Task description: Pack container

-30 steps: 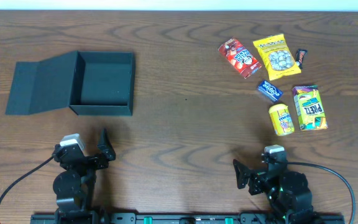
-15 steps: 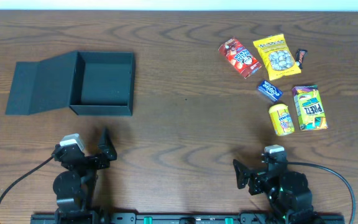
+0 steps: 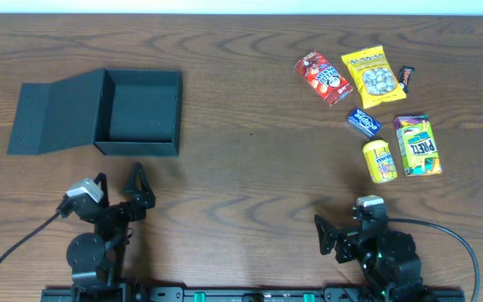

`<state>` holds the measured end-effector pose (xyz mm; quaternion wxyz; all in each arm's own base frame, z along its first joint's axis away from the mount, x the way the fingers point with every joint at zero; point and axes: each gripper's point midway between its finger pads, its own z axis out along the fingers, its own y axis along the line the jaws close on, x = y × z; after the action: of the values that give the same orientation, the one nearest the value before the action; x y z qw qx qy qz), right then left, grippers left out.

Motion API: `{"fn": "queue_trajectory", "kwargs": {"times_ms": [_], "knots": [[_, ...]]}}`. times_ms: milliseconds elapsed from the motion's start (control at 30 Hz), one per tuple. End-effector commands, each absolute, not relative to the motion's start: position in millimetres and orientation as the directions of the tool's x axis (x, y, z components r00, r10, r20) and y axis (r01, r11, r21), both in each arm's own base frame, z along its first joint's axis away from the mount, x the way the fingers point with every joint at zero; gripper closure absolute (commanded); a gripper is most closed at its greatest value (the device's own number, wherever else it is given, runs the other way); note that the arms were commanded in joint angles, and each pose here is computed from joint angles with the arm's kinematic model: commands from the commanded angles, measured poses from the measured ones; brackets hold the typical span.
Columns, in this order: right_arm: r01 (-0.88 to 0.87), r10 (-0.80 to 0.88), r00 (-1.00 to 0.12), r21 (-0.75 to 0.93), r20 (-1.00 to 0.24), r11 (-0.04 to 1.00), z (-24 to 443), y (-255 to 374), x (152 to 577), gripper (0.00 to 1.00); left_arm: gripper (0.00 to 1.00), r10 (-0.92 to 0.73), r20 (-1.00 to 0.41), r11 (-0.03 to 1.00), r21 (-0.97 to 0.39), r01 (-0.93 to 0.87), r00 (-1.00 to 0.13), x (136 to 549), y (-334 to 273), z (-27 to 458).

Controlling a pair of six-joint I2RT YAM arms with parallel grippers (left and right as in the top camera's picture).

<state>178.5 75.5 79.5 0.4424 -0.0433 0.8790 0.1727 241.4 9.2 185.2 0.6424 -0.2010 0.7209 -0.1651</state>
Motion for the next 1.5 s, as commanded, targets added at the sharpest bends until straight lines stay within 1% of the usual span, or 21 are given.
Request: {"fn": "queue_trajectory", "kwargs": {"times_ms": [0, 167, 333, 433, 633, 833, 933, 1033, 1100, 1233, 1467], "knots": [[-0.235, 0.060, -0.601, 0.248, -0.797, 0.940, 76, 75, 179, 0.01, 0.04, -0.487, -0.872, 0.869, -0.478, -0.128, -0.045, 245, 21, 220], [-0.235, 0.060, -0.601, 0.247, -0.797, 0.940, 76, 75, 179, 0.01, 0.05, -0.406, -0.900, 0.909, -0.381, -0.166, -0.160, 274, 23, 231], [-0.235, 0.060, -0.601, 0.248, -0.797, 0.940, 76, 75, 179, 0.01, 0.04, -0.323, -0.895, 0.945, -0.287, -0.157, -0.309, 322, 21, 237], [-0.235, 0.060, -0.601, 0.248, -0.797, 0.940, 76, 75, 179, 0.01, 0.05, -0.294, -0.868, 0.955, -0.252, -0.153, -0.400, 355, 21, 234], [-0.235, 0.060, -0.601, 0.248, -0.797, 0.940, 76, 75, 179, 0.01, 0.05, -0.221, -0.783, 0.975, -0.188, -0.117, -0.582, 411, 16, 215], [-0.235, 0.060, -0.601, 0.248, -0.797, 0.940, 76, 75, 179, 0.01, 0.05, -0.065, -0.712, 0.996, -0.090, -0.001, -0.699, 438, -8, 180], [-0.235, 0.060, -0.601, 0.248, -0.797, 0.940, 76, 75, 179, 0.01, 0.05, -0.042, -0.665, 0.993, -0.107, 0.040, -0.746, 442, -26, 152], [-0.235, 0.060, -0.601, 0.248, -0.797, 0.940, 76, 75, 179, 0.01, 0.05, -0.025, -0.617, 0.978, -0.178, 0.109, -0.787, 441, -50, 129], [-0.235, 0.060, -0.601, 0.247, -0.797, 0.940, 76, 75, 179, 0.01, 0.05, -0.025, -0.587, 0.972, -0.204, 0.118, -0.809, 441, -57, 114], [-0.235, 0.060, -0.601, 0.248, -0.797, 0.940, 76, 75, 179, 0.01, 0.05, -0.127, -0.512, 0.965, -0.264, 0.015, -0.849, 440, -56, 89], [-0.235, 0.060, -0.601, 0.248, -0.797, 0.940, 76, 75, 179, 0.01, 0.04, -0.216, -0.414, 0.949, -0.301, -0.091, -0.884, 436, -56, 54]]}}
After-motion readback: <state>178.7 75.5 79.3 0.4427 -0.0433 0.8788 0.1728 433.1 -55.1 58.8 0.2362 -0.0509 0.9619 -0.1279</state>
